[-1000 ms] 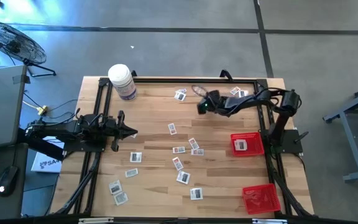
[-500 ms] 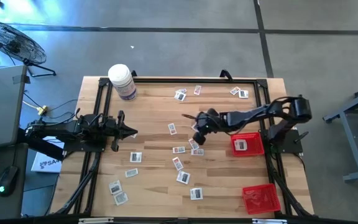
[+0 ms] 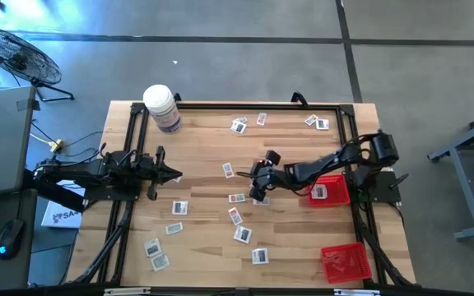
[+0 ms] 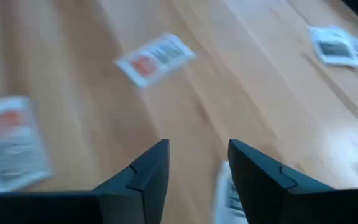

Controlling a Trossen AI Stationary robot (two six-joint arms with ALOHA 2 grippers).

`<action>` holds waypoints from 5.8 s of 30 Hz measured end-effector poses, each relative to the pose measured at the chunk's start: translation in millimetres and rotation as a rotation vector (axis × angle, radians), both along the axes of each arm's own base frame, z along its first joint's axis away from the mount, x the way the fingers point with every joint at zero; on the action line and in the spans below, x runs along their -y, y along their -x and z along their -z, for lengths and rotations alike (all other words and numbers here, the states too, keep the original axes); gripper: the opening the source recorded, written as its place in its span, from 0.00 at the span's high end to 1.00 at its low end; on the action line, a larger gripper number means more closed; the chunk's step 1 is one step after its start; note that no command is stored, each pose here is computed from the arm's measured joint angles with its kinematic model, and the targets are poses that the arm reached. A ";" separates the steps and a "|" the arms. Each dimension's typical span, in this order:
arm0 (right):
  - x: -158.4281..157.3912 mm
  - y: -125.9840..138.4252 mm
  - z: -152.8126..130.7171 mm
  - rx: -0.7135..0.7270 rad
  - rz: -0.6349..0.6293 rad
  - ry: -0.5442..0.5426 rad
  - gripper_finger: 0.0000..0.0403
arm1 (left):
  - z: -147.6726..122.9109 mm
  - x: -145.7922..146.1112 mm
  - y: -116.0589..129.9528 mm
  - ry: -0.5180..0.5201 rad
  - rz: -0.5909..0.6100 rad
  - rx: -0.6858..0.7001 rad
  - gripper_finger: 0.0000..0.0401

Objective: Pick & Place First Aid Supplies
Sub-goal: Put the black towelette pack into the top red basket

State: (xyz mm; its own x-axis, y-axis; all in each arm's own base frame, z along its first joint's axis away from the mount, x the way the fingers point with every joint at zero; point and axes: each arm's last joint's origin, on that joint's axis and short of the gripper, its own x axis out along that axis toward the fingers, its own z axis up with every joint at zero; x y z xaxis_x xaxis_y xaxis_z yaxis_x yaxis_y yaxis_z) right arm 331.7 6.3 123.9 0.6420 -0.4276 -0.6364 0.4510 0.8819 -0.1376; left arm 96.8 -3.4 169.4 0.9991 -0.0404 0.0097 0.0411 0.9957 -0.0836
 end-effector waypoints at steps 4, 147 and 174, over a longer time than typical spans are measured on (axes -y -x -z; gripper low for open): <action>7.9 0.5 2.7 -0.009 0.045 -0.001 0.61 | 0.0 0.0 0.0 0.000 0.000 0.000 1.00; 25.7 50.6 -33.7 0.109 0.168 -0.287 1.00 | 0.0 0.0 0.0 0.000 0.000 0.000 1.00; -27.3 183.9 -38.5 -0.190 0.522 -0.623 1.00 | 0.0 0.0 0.0 0.000 0.000 0.000 1.00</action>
State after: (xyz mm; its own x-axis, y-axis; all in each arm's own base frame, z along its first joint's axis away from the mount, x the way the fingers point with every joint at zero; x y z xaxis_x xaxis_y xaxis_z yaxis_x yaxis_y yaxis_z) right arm 147.8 33.6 162.4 0.3169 -0.1743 -0.9323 0.8411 0.5058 0.1913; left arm 96.8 -3.4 169.4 0.9991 -0.0407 0.0100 0.0414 0.9956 -0.0839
